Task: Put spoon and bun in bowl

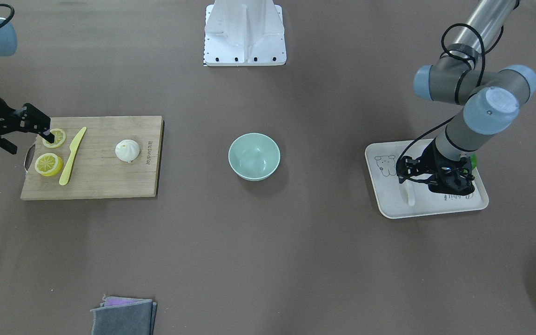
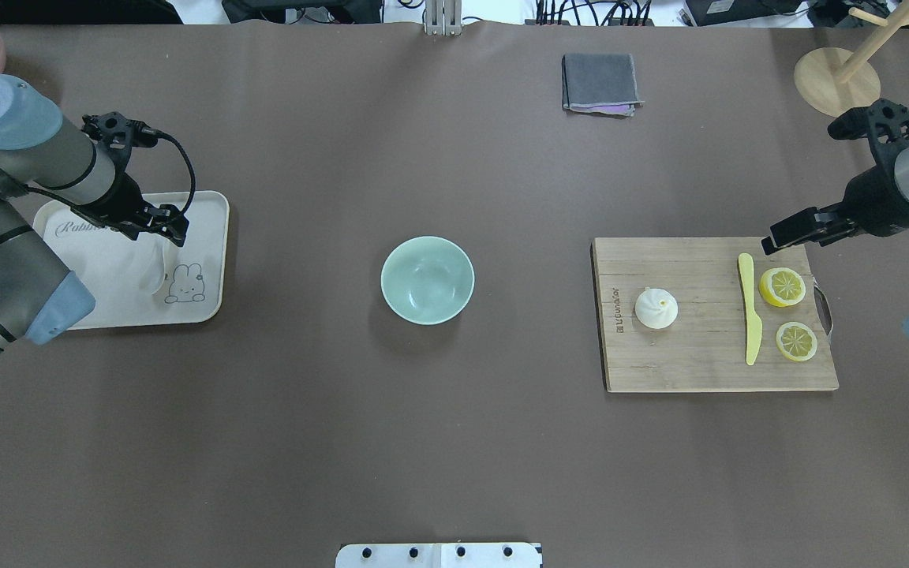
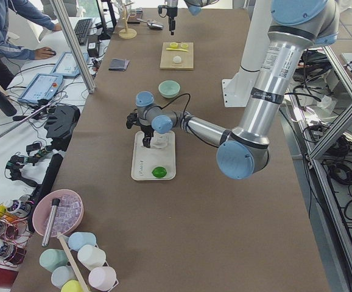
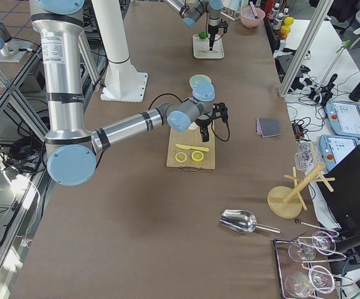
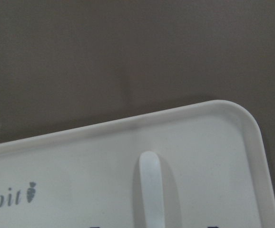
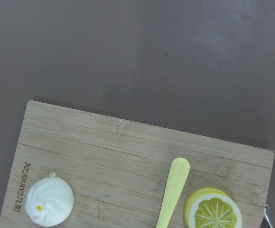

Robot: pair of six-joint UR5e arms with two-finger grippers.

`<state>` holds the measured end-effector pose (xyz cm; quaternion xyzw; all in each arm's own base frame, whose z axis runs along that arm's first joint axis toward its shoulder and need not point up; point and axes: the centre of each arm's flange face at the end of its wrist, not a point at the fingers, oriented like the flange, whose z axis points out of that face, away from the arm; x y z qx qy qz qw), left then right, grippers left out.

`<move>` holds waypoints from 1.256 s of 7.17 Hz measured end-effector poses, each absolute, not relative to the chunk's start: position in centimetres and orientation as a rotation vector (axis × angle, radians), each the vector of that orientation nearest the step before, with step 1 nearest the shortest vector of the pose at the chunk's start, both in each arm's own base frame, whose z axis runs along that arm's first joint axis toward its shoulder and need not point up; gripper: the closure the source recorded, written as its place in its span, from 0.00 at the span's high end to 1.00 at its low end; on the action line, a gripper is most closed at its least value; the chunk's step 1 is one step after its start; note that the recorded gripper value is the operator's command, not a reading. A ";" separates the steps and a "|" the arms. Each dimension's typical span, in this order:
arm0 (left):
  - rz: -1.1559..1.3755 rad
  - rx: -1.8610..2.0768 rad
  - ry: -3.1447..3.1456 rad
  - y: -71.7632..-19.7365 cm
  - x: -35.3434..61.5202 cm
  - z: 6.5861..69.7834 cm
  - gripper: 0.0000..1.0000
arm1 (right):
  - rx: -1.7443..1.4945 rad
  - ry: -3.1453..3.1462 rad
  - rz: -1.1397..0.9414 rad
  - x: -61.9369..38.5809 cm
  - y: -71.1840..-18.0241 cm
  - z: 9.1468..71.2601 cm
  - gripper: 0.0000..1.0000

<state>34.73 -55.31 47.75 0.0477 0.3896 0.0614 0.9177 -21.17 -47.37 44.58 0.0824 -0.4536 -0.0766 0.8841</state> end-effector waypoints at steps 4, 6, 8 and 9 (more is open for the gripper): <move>0.138 0.086 0.791 -55.2 35.4 48.5 0.00 | 0.172 -0.947 -0.147 -22.7 -47.5 43.3 0.95; 0.144 0.115 0.823 -55.0 35.3 45.3 0.00 | 0.175 -0.942 -0.148 -23.5 -47.4 43.1 0.94; 0.102 0.124 0.863 -55.8 36.6 38.2 0.00 | 0.170 -0.925 -0.120 -26.4 -46.9 42.2 0.94; 0.063 0.112 0.892 -55.9 38.6 34.2 0.00 | 0.167 -0.913 -0.119 -27.8 -46.4 42.1 0.94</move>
